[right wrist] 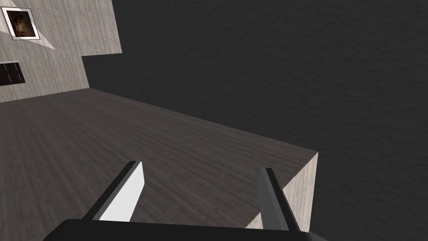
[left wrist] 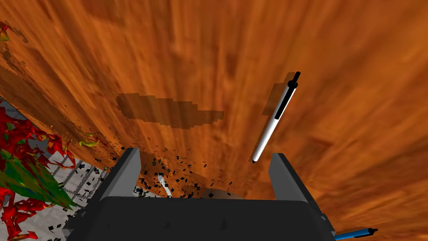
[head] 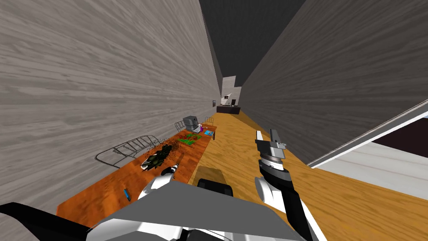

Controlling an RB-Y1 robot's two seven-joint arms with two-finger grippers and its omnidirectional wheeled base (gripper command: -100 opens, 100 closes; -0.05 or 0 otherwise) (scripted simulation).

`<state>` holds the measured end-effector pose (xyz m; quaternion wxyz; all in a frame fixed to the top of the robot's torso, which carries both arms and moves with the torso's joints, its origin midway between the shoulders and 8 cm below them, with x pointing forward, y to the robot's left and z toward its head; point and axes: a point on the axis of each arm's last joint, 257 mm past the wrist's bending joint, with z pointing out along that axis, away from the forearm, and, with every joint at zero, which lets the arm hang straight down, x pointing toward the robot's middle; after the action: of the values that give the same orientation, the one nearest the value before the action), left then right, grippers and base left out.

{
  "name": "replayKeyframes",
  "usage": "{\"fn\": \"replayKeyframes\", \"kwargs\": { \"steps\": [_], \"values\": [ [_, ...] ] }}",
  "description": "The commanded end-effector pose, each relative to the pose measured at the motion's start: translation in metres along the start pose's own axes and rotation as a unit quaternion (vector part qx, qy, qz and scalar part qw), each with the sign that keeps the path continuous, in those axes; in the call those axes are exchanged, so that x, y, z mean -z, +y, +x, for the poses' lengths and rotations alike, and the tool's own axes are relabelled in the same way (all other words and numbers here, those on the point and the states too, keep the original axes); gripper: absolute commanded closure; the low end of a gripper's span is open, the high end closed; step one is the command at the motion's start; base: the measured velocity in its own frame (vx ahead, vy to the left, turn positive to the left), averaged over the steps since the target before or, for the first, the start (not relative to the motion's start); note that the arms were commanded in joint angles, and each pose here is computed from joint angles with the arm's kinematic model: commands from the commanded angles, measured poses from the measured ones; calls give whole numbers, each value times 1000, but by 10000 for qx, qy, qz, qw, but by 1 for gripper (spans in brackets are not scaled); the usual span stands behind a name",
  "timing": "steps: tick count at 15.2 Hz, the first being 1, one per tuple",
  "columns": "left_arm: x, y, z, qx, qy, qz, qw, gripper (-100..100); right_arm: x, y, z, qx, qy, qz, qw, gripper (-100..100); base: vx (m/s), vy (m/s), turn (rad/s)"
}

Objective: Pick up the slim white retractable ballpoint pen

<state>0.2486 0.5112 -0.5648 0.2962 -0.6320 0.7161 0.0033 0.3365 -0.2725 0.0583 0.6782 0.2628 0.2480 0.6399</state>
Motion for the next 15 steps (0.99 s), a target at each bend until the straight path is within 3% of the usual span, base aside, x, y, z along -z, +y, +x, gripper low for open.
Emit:
{"fn": "replayKeyframes", "kwargs": {
  "steps": [1,2,4,6,15],
  "values": [
    [-3,11,2,1,56,-148,9999,-100,0,0,0,0,0,0,10000,0,7,23,-44],
    [-4,25,7,10,142,-362,9992,-100,0,0,0,0,0,0,10000,0,9,18,-102],
    [-5,29,8,12,157,-403,9991,-100,0,0,0,0,0,0,10000,0,7,18,-91],
    [-6,61,21,34,353,-850,9958,-100,0,0,0,0,0,0,10000,0,7,21,-172],
    [0,114,47,83,737,-1603,9843,-100,0,0,0,0,0,0,10000,0,7,28,-116]
  ]
}}
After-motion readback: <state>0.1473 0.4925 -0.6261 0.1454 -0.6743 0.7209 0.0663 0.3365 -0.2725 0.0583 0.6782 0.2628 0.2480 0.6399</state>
